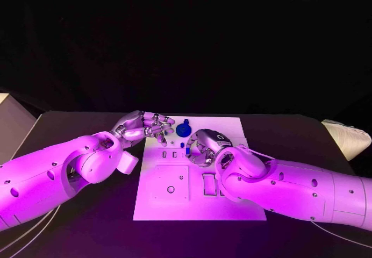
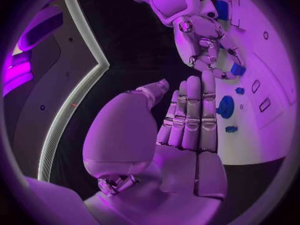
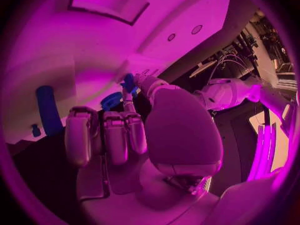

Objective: Assemble the parts on the task board

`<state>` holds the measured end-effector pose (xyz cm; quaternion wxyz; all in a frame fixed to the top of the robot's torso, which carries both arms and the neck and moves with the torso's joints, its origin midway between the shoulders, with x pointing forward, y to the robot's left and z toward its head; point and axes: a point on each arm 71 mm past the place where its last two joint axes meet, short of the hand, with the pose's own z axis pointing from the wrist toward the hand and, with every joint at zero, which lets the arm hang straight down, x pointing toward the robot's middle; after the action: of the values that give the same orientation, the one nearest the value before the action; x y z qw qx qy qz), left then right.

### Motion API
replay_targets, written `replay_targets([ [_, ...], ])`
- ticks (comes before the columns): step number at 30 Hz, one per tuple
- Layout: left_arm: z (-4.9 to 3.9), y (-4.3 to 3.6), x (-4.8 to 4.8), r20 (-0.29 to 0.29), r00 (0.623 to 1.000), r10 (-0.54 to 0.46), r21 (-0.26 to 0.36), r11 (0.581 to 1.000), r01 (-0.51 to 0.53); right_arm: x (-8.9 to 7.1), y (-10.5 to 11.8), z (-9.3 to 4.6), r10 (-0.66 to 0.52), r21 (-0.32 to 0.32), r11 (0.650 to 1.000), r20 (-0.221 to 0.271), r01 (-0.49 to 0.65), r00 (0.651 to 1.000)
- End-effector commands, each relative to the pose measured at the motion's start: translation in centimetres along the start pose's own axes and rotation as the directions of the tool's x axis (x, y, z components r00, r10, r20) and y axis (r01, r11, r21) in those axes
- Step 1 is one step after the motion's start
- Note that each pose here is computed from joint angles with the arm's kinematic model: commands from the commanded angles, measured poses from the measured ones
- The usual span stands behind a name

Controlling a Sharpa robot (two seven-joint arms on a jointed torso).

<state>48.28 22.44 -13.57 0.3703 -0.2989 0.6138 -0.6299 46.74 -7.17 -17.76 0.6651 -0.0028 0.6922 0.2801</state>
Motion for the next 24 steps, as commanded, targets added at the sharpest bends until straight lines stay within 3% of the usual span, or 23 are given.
replay_targets([
  [1,0.06,-0.02,0.29,-0.027,1.000,0.000,0.003,1.000,0.000,0.20,0.06,0.02,-0.027,-0.006,1.000,-0.008,0.027,1.000],
  [24,0.07,0.05,0.31,-0.032,0.999,-0.001,-0.001,1.000,0.001,0.50,0.08,0.08,-0.034,-0.014,0.999,-0.011,0.034,0.999],
])
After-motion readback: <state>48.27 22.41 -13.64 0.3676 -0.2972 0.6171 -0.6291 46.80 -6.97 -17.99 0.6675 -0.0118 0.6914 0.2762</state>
